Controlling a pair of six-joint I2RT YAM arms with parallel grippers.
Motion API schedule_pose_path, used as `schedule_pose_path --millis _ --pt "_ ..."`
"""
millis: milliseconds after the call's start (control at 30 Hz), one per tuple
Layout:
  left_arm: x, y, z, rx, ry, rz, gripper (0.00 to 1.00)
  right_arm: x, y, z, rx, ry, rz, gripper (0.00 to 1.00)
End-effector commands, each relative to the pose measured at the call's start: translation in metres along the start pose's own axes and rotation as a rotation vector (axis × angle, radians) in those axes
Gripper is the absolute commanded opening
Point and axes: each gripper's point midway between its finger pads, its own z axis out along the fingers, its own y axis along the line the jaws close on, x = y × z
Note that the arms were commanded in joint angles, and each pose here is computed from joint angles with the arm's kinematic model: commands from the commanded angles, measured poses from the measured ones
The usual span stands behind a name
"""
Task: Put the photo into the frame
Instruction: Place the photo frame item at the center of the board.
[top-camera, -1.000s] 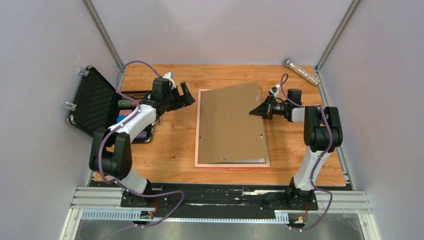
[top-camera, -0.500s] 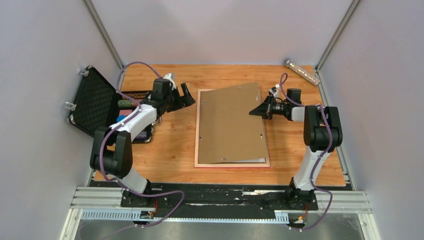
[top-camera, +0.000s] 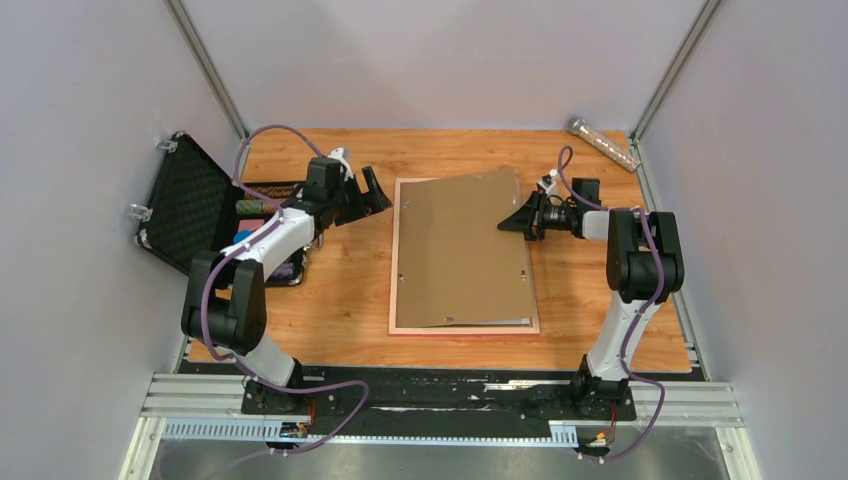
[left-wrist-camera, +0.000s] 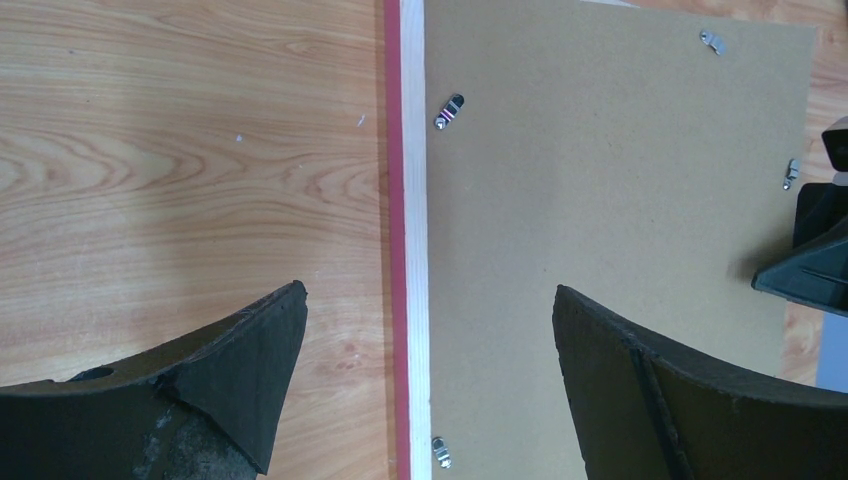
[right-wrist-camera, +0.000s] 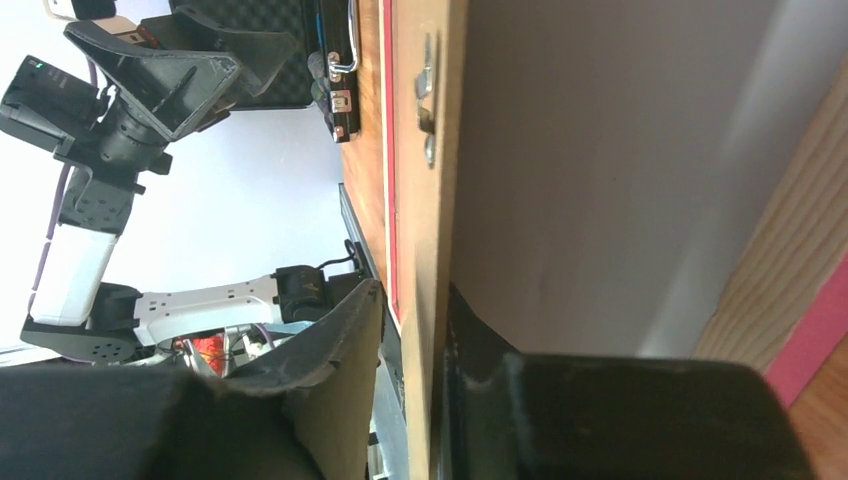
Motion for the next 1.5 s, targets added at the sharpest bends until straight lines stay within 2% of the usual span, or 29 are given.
schedule_pose_path --millis 0,133,733,1467 --pt "-0.007 -0.003 0.002 0.016 -0.024 -0.006 1.0 -0.01 0.01 0.004 0.005 -0.004 -0.086 0.29" --pt "-0.008 -0.003 0.001 0.017 -0.025 -0.005 1.0 -0.011 0.009 0.004 0.028 -0.011 -0.093 0.37" --pt "-0.008 -0.003 0.001 0.018 -0.024 -0.004 1.0 -0.013 0.005 -0.003 0.229 -0.034 -0.146 0.65" --pt "-0.011 -0.006 -0.002 0.027 -0.034 0.006 1.0 -0.012 0.002 -0.019 0.436 -0.028 -0.244 0.7"
